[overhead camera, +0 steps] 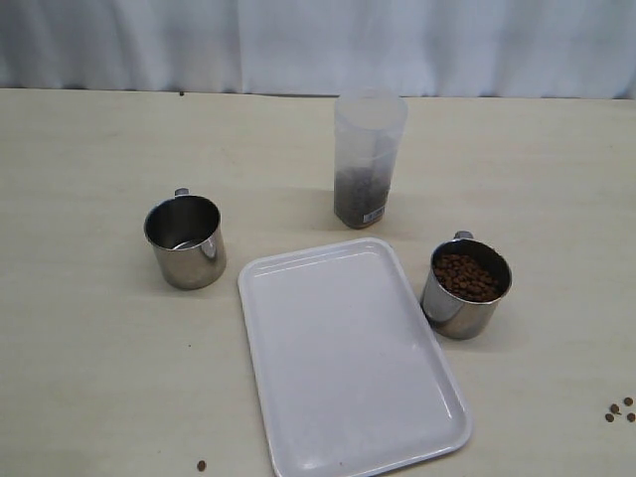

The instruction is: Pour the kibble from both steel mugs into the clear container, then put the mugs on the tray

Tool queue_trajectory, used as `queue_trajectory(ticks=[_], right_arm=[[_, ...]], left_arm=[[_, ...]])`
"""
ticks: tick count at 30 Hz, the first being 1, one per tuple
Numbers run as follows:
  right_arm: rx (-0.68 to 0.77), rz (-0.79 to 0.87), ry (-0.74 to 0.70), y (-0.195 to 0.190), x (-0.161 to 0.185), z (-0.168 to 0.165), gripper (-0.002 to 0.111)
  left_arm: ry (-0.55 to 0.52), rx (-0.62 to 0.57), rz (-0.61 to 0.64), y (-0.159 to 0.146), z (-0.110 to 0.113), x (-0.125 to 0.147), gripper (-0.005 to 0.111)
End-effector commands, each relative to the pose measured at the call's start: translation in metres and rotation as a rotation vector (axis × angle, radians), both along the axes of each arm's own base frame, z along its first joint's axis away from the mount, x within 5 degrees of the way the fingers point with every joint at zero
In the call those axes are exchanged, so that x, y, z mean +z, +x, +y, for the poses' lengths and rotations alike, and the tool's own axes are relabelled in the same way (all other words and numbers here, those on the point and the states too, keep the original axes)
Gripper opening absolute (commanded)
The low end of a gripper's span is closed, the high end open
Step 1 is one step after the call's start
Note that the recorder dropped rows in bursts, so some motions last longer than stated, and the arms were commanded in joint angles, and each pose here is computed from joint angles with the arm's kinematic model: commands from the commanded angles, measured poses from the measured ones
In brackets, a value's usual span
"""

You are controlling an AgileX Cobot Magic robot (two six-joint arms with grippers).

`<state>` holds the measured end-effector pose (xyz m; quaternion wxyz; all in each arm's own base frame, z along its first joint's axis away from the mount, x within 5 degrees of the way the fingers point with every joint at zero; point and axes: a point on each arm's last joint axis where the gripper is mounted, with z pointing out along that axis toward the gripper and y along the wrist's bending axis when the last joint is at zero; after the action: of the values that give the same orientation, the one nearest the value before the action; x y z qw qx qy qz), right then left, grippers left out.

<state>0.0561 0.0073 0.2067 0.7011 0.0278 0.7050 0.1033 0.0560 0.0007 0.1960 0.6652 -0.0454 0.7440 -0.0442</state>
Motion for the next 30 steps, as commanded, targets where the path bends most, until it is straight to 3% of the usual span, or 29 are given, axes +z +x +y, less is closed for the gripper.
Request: queue_trajectory(ticks=[1,18,25,30], right_arm=[[0.002,0.001,-0.001,0.000,-0.001,0.000,0.005],[-0.020,0.355,0.020,0.031,-0.025,0.001,0.005],[0.226,0.315,-0.060,0.029,-0.023,0.023,0.005],[0.305,0.411,-0.125,0.039,-0.034,0.036,0.005]], left_arm=[[-0.006,-0.001,-0.004,0.000,0.000,-0.001,0.000],[-0.006,-0.001,-0.004,0.000,0.000,-0.001,0.000],[-0.006,-0.001,-0.004,0.000,0.000,-0.001,0.000],[-0.006,-0.001,-0.004,0.000,0.000,-0.001,0.000]])
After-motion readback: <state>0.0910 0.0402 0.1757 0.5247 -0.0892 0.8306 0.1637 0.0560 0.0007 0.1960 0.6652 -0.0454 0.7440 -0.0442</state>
